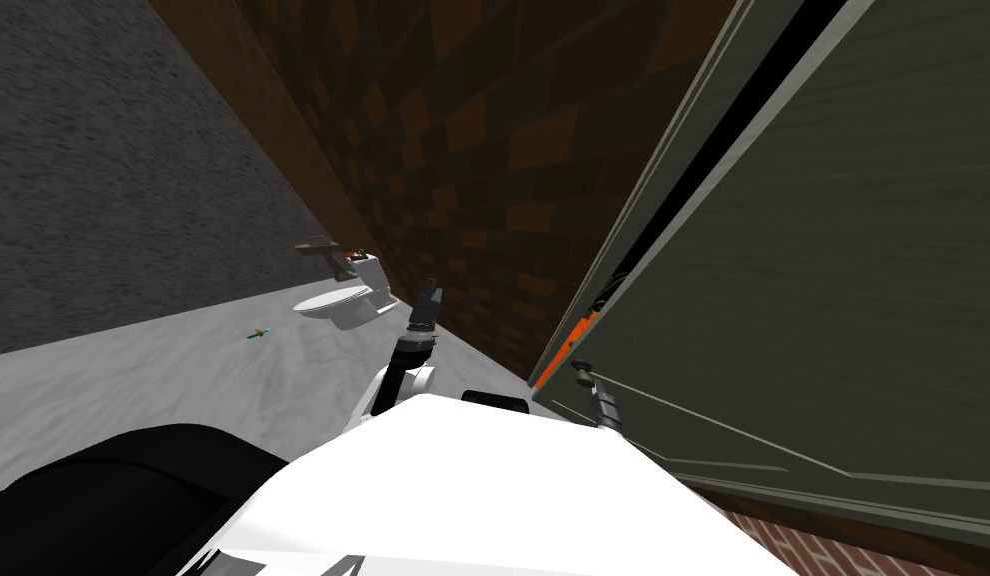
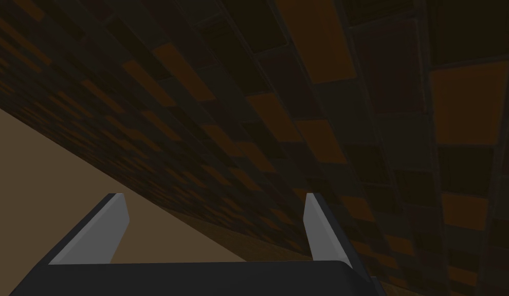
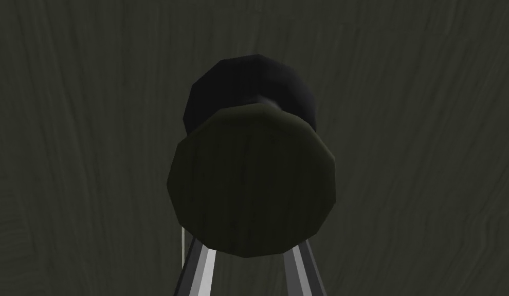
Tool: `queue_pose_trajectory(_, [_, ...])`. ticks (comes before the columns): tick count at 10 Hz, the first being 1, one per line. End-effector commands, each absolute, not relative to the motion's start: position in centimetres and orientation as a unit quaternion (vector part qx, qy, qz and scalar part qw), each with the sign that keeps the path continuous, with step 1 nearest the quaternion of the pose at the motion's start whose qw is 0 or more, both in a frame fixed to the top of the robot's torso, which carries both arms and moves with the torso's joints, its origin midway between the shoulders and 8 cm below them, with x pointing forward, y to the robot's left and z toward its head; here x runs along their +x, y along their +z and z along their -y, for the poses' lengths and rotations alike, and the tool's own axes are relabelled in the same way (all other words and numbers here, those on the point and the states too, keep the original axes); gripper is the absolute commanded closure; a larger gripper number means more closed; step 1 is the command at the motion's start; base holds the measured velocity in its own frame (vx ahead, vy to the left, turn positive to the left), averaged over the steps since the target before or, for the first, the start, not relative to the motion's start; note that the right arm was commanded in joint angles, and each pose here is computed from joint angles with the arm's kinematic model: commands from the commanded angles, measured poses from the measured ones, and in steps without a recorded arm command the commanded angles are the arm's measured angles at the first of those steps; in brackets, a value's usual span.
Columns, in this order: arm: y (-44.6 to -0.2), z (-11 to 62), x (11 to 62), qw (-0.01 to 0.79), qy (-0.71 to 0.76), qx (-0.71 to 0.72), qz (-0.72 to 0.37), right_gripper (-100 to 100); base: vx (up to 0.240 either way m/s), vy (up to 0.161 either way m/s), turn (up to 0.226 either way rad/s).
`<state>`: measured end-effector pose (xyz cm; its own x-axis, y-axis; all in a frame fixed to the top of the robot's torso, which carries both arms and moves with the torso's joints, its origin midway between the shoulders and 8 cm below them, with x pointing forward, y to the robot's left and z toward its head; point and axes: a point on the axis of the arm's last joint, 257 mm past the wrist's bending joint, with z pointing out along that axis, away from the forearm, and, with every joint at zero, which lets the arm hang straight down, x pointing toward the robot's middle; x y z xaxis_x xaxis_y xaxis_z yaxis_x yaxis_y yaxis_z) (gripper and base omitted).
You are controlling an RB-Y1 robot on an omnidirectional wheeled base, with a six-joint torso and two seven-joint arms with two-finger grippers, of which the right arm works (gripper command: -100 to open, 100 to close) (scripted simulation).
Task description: Pull the door open
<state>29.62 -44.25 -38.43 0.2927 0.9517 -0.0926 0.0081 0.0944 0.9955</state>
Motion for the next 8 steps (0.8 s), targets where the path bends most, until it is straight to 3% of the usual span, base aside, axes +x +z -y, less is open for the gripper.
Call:
queue_pose_trajectory(1, [-38.56, 42.58, 30.09, 0.575, 0.426, 0.553, -0.426, 100, -0.023, -0.004, 0.010])
queue_pose_trajectory(8, [-38.57, 42.64, 30.33, 0.533, 0.478, 0.592, -0.372, 100, -0.029, -0.006, 0.028])
